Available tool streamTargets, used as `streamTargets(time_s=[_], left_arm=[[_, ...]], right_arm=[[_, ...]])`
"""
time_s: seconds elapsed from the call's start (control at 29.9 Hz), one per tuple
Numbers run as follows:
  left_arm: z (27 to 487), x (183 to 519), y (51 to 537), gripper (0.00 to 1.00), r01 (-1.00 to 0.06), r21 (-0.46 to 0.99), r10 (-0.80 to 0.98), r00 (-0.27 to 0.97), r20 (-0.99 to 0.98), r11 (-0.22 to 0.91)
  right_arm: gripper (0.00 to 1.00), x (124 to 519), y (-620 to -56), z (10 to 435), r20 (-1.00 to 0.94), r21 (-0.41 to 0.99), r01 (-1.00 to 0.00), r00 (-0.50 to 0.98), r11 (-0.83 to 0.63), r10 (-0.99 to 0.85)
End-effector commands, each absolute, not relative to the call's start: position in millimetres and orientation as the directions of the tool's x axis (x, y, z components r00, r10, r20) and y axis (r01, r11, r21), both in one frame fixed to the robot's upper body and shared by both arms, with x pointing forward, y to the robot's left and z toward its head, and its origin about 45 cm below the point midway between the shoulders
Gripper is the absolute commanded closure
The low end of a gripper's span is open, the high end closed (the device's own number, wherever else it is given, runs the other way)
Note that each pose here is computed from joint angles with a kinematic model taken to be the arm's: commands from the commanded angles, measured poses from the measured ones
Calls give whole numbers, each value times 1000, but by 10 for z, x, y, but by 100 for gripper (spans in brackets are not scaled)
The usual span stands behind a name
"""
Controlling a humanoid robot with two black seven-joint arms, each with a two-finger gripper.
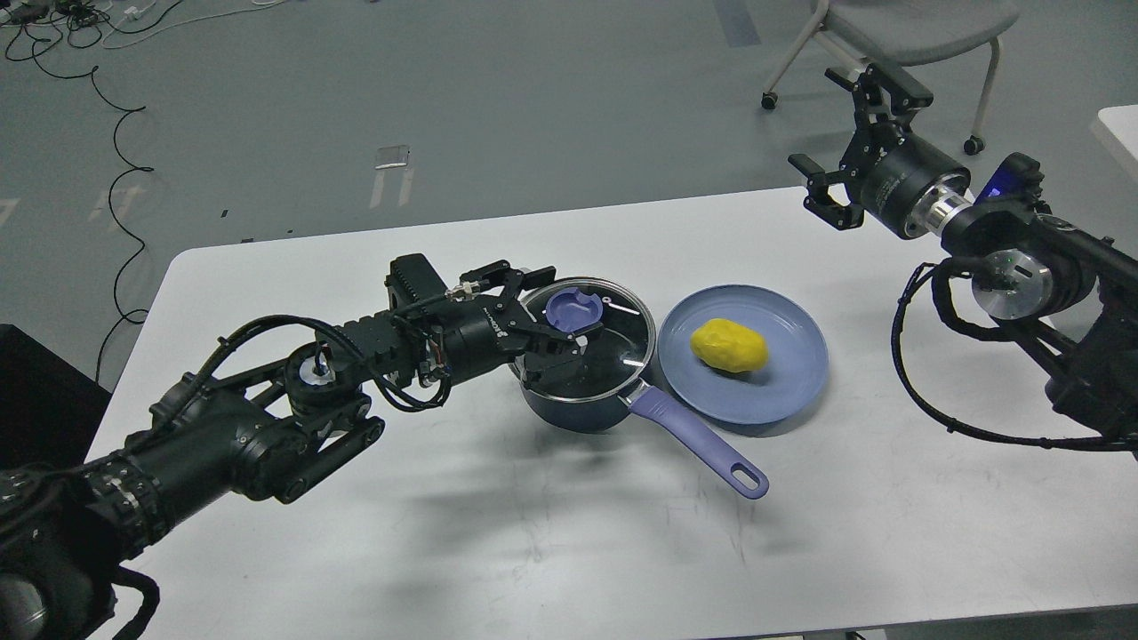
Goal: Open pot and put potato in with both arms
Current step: 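Lift the glass lid off the saucepan and carry it away from the pot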
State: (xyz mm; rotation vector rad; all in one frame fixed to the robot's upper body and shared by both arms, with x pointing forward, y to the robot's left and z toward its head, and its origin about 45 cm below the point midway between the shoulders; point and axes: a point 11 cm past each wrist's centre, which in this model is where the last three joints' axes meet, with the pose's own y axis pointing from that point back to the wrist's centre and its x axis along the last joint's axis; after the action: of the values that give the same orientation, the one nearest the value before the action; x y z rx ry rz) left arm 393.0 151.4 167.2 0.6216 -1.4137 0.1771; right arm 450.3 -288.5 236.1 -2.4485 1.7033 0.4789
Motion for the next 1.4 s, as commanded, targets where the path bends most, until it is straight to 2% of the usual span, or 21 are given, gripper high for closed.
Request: streamTargets(time_s=[0.0,0.03,0.1,0.17,0.23,0.7,0.9,1.1,1.37], left_arm=[[1657,3922,1524,11,-472,301,-246,177,953,829],[1657,3922,1524,12,-472,301,-246,177,953,829],[1657,3922,1524,20,-472,301,-246,177,953,829],[1663,3926,1523,33,-472,300,-246,175,953,829],[1663,3926,1523,36,-472,300,-246,175,953,829],[1700,3937,1507,37,-471,293,-241,169,956,832],[2042,3980,1416,37,-444,245,-222,104,970,862],[2317,4145,1687,37,-491,240,-246,53,968,837],[2362,4228,2431,36,-607,282,-277,106,955,743]], right_arm=[[0,4497,-2887,2343,-322,85,-929,316,-359,-893],[0,4498,-2899,2342,-321,86,-930,313,-357,-894],[0,4494,-2908,2337,-320,87,-931,312,-356,-895],[0,4491,-2910,2330,-320,89,-931,311,-355,-895],[0,4491,-2907,2326,-321,89,-931,310,-355,-895],[0,4491,-2918,2310,-319,95,-931,306,-351,-897],[0,4496,-2920,2320,-319,93,-932,305,-350,-897],[0,4497,-2921,2319,-318,93,-933,304,-348,-898],[0,4493,-2900,2297,-322,97,-932,302,-349,-897]])
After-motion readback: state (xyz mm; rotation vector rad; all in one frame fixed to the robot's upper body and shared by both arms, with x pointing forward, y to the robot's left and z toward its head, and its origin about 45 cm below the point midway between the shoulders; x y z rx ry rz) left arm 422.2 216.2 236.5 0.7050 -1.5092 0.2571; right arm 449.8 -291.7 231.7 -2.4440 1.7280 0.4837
